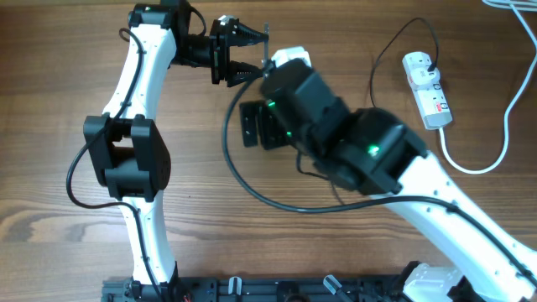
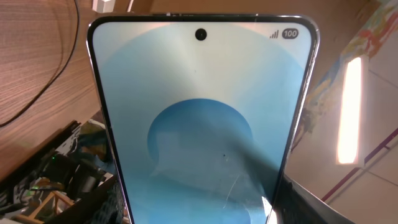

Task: Plug charger to phone and switch on socket
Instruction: 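Move the right gripper to the phone's side edge held by left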

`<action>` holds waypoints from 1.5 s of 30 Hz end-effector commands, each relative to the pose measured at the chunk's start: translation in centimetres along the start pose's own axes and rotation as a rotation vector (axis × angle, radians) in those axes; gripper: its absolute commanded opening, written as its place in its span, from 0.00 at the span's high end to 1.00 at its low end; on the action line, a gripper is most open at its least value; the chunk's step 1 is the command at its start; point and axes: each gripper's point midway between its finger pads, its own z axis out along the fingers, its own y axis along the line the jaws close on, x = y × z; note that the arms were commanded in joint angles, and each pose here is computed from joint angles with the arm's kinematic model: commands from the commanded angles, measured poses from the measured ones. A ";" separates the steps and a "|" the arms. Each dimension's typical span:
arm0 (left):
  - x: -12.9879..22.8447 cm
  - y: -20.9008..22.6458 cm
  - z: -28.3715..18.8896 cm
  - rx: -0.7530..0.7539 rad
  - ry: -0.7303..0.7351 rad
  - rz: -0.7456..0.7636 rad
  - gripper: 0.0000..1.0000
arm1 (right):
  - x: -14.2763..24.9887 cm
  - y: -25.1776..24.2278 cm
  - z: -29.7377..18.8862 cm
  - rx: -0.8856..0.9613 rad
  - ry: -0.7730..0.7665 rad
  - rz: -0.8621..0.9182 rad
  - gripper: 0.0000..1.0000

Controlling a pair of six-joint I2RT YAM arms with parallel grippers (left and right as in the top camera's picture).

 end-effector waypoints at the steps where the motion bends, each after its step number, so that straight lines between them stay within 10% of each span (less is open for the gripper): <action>1: 1.5 -2.1 -0.3 0.053 0.018 0.035 0.36 | -1.9 -3.0 1.8 0.256 -0.132 0.083 0.00; 18: 1.5 -2.0 -0.3 0.053 0.018 0.034 0.36 | -1.9 -1.5 8.7 0.302 -0.135 -0.039 0.07; 45: 1.5 -2.1 -0.3 0.053 0.018 0.034 0.36 | -3.4 -1.0 8.3 0.253 -0.195 0.077 0.55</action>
